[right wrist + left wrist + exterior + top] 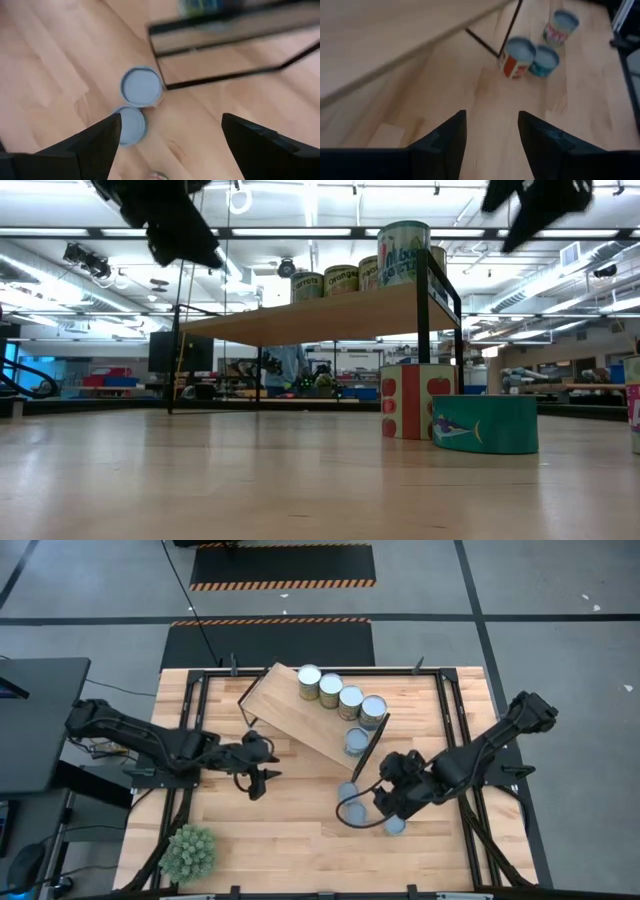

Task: Pick and place cans onto a shelf
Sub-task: Put the canned tomatoes on the shelf

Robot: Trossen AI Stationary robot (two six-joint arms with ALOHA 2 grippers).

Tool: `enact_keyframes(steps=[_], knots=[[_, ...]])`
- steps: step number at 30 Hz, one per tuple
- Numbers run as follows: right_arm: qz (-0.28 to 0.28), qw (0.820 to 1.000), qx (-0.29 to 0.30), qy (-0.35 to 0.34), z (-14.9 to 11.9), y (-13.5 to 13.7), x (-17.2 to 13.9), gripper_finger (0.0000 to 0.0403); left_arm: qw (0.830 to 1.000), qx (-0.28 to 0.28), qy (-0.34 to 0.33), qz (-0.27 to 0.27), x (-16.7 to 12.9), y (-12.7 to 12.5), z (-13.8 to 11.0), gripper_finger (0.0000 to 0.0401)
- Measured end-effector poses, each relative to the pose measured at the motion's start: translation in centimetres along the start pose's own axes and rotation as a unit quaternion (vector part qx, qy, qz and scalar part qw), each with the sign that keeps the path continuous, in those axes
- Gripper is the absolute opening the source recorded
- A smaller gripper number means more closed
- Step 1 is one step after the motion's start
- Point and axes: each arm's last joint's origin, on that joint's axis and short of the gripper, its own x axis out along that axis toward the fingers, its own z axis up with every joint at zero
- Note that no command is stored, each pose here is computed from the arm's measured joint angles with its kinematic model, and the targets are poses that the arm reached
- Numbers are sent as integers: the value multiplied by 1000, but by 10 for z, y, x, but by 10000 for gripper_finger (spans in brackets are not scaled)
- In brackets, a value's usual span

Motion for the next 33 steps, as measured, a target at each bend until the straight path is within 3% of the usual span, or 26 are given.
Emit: enact_keyframes(steps=[7,12,18,22,24,28,33], knots=[[-10,996,87,-5,-34,-17,52,352,1000,4,16,-22,10,-13,-6,216],[-11,991,133,-8,-40,-31,79,352,998,10,31,-45,16,-19,-10,224],[-55,988,144,-2,-37,-36,110,348,998,14,34,-53,15,-22,-12,224],[-54,987,147,15,-37,-27,133,348,998,15,37,-58,15,-23,-12,224],[-39,989,141,26,-36,-20,143,348,997,15,39,-61,15,-23,-12,224],[65,992,111,10,-27,7,152,348,997,15,40,-62,15,-23,-12,224],[49,994,101,15,-27,10,151,348,997,18,48,-63,15,-23,-14,225]])
